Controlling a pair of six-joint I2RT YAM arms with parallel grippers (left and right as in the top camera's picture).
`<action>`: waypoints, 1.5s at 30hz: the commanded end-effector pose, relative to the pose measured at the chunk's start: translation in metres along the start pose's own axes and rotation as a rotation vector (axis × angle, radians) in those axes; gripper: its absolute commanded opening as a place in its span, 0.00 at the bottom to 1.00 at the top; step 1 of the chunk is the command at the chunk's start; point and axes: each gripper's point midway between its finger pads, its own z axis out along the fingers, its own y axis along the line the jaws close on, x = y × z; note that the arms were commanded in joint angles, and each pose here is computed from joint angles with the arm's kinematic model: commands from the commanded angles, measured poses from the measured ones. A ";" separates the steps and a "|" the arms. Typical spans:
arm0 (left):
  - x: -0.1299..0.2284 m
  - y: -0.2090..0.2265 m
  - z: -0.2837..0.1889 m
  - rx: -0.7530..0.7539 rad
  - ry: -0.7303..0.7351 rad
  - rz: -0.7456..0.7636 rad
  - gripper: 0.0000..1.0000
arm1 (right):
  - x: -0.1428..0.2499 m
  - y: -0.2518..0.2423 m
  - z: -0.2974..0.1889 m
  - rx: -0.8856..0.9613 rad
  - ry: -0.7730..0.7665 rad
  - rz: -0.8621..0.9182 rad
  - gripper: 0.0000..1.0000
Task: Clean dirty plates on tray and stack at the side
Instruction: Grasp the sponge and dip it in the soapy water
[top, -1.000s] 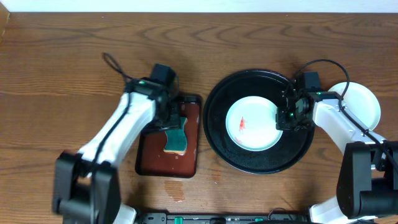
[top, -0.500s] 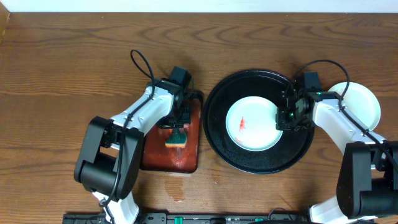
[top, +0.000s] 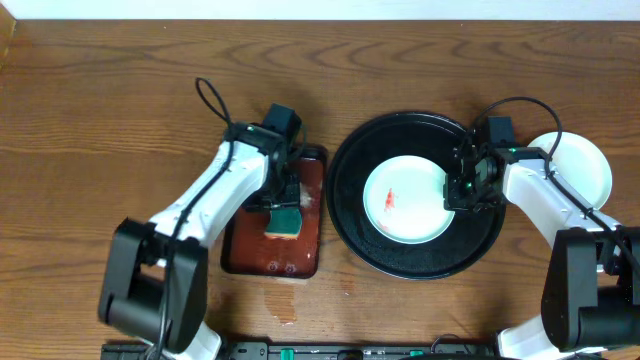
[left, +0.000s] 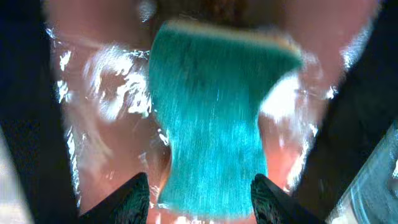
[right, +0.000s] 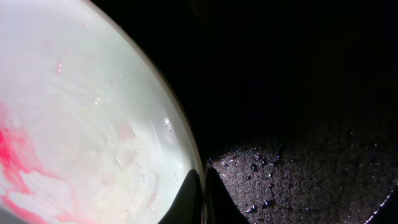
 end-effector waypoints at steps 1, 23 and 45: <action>0.013 -0.009 -0.003 0.063 0.053 -0.013 0.54 | 0.004 -0.001 0.004 0.019 0.016 0.001 0.01; 0.014 -0.007 0.024 0.089 0.025 -0.015 0.13 | 0.004 -0.001 0.004 0.019 0.016 0.005 0.01; 0.003 -0.001 0.052 0.043 -0.002 -0.012 0.29 | 0.004 -0.001 0.004 0.018 0.016 0.005 0.01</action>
